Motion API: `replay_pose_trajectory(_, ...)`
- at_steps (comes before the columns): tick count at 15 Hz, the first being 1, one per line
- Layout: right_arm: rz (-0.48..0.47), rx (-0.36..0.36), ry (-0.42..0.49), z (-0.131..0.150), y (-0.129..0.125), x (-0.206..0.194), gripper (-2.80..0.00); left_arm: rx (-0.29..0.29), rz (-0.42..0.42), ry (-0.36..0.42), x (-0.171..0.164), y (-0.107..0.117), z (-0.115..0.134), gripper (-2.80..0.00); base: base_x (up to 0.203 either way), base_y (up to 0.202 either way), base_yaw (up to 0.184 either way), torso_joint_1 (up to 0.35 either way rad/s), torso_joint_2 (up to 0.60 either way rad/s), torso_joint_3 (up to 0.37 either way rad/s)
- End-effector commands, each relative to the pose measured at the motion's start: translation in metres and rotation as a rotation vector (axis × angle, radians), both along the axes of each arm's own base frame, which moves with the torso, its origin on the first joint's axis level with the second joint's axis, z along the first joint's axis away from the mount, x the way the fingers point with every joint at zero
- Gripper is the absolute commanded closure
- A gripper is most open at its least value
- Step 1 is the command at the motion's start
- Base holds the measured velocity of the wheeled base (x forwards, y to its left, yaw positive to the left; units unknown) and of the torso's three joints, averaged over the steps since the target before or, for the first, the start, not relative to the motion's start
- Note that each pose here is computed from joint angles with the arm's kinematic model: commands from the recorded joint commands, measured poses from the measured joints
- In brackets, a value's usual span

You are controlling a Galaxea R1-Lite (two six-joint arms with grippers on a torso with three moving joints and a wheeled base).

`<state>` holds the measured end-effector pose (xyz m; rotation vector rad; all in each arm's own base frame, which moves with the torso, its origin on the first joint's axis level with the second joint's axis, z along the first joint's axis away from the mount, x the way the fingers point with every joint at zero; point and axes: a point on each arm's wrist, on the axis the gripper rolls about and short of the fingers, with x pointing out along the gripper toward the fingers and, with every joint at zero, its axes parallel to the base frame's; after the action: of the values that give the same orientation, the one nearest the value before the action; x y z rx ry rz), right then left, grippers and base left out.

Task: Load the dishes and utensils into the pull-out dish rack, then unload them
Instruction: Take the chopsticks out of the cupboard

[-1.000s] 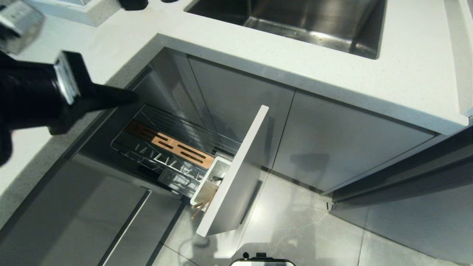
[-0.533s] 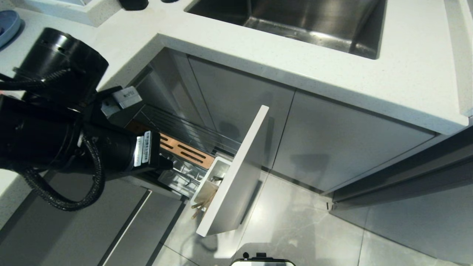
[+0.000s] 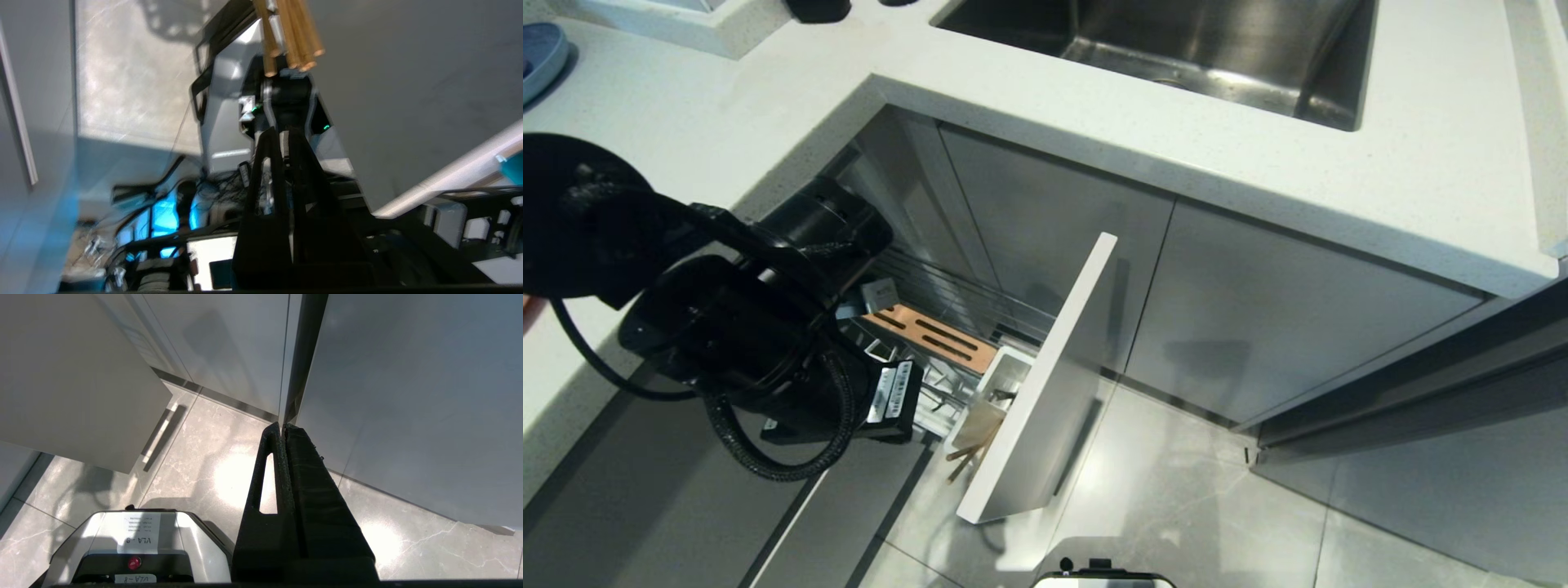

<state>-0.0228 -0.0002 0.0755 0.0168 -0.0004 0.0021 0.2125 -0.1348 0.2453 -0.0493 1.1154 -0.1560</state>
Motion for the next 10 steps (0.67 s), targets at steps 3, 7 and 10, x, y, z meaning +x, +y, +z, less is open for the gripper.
replay_pose_trajectory(3,0.001,0.0,0.002,0.0,0.0,0.0,0.0,0.081,0.007,0.118,0.019,-0.011,-0.027,-2.8,0.0,0.0,0.0,0.0,0.0,0.0)
replay_pose_trajectory(7,0.001,0.0,0.001,0.0,0.0,0.0,0.0,0.125,0.042,0.206,0.039,-0.011,-0.046,-2.8,0.0,0.0,0.0,0.0,0.0,0.0)
replay_pose_trajectory(10,0.001,0.0,0.002,0.0,0.0,0.0,0.0,0.15,0.018,0.315,0.049,-0.009,-0.058,-2.8,0.0,0.0,0.0,0.0,0.0,0.0)
